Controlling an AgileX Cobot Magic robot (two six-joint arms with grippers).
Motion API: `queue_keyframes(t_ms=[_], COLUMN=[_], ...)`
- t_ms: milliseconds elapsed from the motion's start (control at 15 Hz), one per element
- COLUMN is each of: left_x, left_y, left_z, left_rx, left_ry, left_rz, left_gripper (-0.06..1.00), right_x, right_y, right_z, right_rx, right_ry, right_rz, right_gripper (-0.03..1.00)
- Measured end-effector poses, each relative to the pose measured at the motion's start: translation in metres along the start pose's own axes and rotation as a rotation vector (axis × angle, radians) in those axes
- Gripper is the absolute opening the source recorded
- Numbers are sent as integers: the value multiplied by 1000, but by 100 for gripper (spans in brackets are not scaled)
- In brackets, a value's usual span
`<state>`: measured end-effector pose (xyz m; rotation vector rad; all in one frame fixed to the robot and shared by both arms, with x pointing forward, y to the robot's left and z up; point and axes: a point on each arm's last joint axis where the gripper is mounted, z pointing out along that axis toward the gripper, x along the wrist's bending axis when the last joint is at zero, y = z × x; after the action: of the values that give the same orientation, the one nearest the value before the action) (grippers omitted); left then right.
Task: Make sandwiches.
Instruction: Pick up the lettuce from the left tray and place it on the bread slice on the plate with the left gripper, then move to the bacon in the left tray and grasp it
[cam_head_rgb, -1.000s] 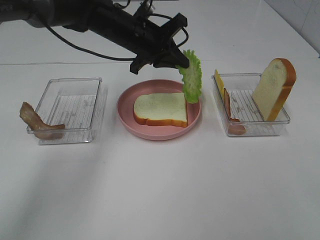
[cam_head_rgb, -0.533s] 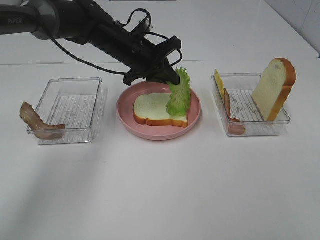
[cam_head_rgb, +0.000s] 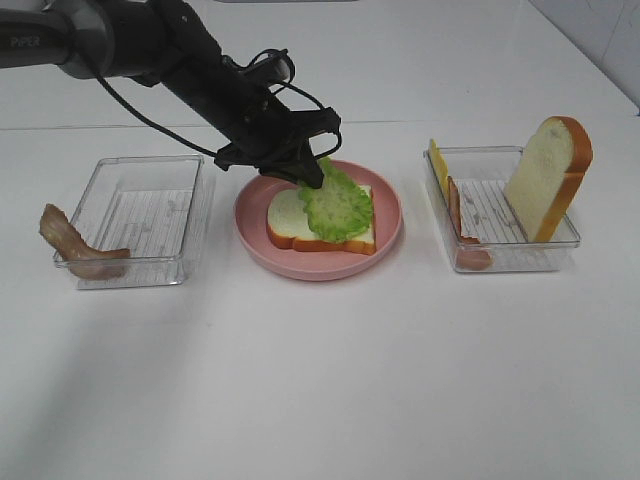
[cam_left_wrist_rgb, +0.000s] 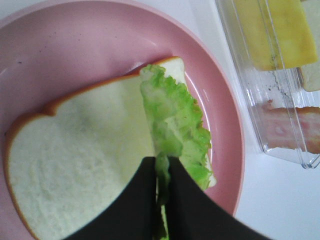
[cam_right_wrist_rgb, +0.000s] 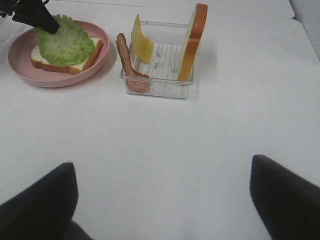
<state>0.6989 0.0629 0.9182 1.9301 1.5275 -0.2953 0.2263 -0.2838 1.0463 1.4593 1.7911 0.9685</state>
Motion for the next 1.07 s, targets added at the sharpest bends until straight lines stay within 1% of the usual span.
queue_keyframes(t_ms=[67,267,333,400,467,533,733,800,867,933,1000,1067], left_x=[0,1,2,2,2,0,7,11,23,30,32,38], left_y=[0,3,4,6,6,10,18,20,24,25,25,25], left_z=[0,0,-1,-5,-5,-16,-47,-60,-93,-112,-121,-138], left_rx=[-4,-32,-42,-51,-51,-70,-79,-68,-55,-48,-47,-39], left_ry=[2,11,30,55,55,87,139,152,166,170,171,177], left_rz=[1,3,19,38,38,51,8,-2,-41,-69,-80,-105], left_gripper=[12,47,57,59,59,60,60,61,61,61,61,61], right_x=[0,0,0,0,0,0,0,0,0,0,0,0], right_y=[0,0,0,0,0,0,0,0,0,0,0,0], right_z=[0,0,0,0,0,0,0,0,0,0,0,0], right_rx=[0,0,0,0,0,0,0,0,0,0,0,0], right_ry=[0,0,0,0,0,0,0,0,0,0,0,0], right_rz=[0,0,0,0,0,0,0,0,0,0,0,0], right_gripper=[88,88,88,88,88,88,88,88,88,88,88,88])
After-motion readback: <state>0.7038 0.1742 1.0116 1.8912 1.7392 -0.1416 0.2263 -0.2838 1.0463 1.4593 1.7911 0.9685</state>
